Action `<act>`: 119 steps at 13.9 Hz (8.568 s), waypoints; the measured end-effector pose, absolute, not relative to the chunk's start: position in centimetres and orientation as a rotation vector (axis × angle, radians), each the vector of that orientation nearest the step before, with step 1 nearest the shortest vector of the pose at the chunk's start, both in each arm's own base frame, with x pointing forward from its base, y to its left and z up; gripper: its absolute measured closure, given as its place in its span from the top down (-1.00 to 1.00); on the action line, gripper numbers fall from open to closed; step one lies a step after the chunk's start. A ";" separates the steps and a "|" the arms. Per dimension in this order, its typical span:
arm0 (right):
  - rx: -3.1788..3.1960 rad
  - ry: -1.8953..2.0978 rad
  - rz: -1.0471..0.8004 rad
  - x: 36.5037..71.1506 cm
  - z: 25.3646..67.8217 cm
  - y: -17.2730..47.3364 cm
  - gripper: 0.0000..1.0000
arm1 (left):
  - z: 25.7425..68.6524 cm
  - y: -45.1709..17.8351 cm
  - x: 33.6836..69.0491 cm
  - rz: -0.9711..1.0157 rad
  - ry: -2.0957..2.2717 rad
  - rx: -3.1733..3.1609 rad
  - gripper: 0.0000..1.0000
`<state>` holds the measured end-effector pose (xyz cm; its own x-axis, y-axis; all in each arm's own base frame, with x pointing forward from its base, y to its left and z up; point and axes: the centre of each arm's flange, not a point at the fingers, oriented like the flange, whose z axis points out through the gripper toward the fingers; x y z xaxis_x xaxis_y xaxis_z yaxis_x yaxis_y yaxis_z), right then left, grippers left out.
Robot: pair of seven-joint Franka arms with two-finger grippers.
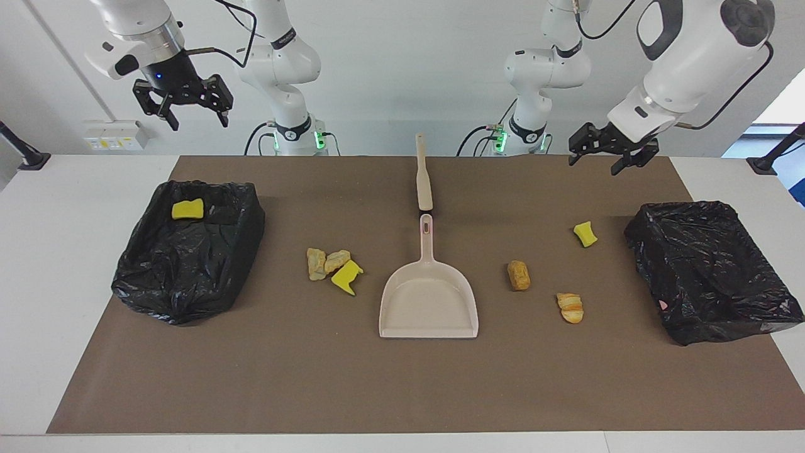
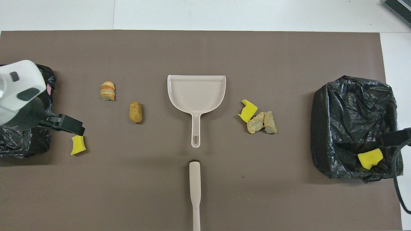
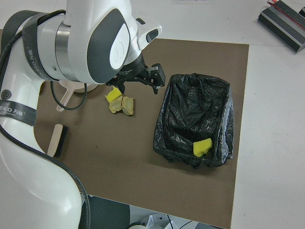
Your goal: Sweep and dump trash in bin
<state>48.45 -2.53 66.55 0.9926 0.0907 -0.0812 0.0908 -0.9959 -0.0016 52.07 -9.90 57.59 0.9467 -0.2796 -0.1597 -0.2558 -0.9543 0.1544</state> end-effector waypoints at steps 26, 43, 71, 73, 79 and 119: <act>3.224 -0.041 -0.231 54.8 55.5 7.0 1.00 | 35.0 -38.8 19.8 -0.115 -0.352 3.081 0.85; 3.281 -0.180 -0.219 62.1 44.3 27.4 1.00 | 34.5 -38.8 20.3 -0.099 -0.311 3.073 -0.48; 3.231 -0.109 -0.280 55.6 35.2 40.1 -0.37 | 36.3 -5.7 42.0 -0.378 0.490 3.398 -0.48; 3.231 -0.110 -0.280 55.6 35.2 40.0 -0.37 | 36.5 -6.1 42.2 -0.400 0.310 3.318 -0.48; 3.249 0.035 -0.259 55.9 35.6 39.8 -0.37 | 38.5 -7.0 47.1 -0.259 0.111 3.118 -0.48; 2.497 1.806 -0.368 51.3 36.4 33.3 -0.37 | 35.4 -15.7 52.4 -0.274 -0.148 3.013 -0.48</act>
<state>51.32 33.26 36.41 0.2950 0.9315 -0.2128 0.9406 -0.3223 -0.1070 52.40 -15.75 35.44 0.9789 -0.1073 -0.1737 -0.0869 -0.9888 0.1210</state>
